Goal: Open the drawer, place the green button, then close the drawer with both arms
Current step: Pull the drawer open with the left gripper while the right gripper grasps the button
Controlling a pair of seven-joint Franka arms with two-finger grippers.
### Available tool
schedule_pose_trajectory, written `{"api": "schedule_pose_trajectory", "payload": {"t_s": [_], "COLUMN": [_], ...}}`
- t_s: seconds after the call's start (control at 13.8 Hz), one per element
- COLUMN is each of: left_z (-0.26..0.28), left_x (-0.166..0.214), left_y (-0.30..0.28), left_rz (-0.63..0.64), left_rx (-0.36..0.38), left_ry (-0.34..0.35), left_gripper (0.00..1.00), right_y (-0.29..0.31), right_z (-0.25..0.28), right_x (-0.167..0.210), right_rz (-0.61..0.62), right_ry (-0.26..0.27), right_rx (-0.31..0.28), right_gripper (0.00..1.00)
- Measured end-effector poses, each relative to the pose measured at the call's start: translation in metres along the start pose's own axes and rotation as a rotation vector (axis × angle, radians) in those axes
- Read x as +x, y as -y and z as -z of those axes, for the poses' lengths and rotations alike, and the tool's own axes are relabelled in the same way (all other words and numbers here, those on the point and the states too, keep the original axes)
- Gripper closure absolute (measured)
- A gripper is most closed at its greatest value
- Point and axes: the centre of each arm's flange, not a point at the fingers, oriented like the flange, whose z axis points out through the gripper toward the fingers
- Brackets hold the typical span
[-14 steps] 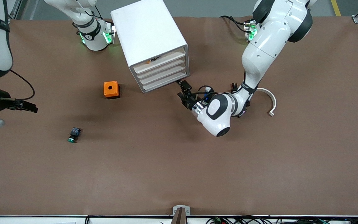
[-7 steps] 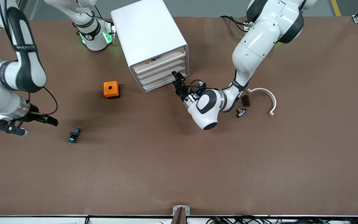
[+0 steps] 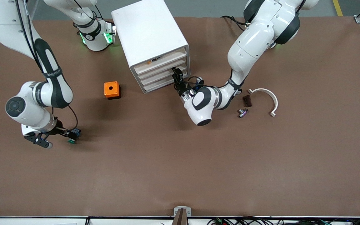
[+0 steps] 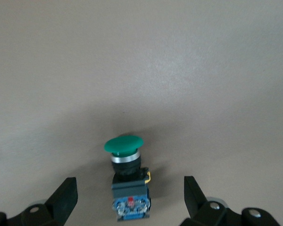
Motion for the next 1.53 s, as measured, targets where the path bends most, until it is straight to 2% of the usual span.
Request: {"api": "schedule_pose_trajectory", "payload": {"t_s": [0.07, 0.29, 0.44, 0.51, 0.65, 1.16, 1.53], "left_z": [-0.004, -0.017, -0.022, -0.024, -0.025, -0.018, 0.021], "left_x": [0.0, 0.0, 0.002, 0.003, 0.003, 0.006, 0.016], "left_y": [0.0, 0.001, -0.001, -0.002, -0.002, -0.004, -0.01], "left_rz": [0.0, 0.005, 0.011, 0.013, 0.015, 0.02, 0.029], "left_rx": [0.005, 0.017, 0.022, 0.024, 0.025, 0.022, 0.014], "left_ry": [-0.008, -0.03, -0.038, -0.04, -0.043, -0.032, 0.035], "left_gripper": [0.48, 0.53, 0.69, 0.69, 0.81, 0.83, 0.81], "right_y": [-0.001, -0.001, -0.001, -0.001, 0.001, 0.01, 0.009], "right_z": [-0.008, -0.018, -0.022, -0.023, -0.027, -0.035, -0.036], "right_x": [-0.001, -0.004, -0.005, -0.006, -0.008, -0.016, -0.018], "right_rz": [-0.004, -0.016, -0.017, -0.016, -0.012, 0.012, 0.042], "right_ry": [0.008, 0.023, 0.029, 0.032, 0.038, 0.075, 0.088], "right_rx": [-0.004, -0.011, -0.013, -0.014, -0.015, -0.027, -0.03], "right_gripper": [0.0, 0.0, 0.0, 0.0, 0.0, 0.0, 0.0]}}
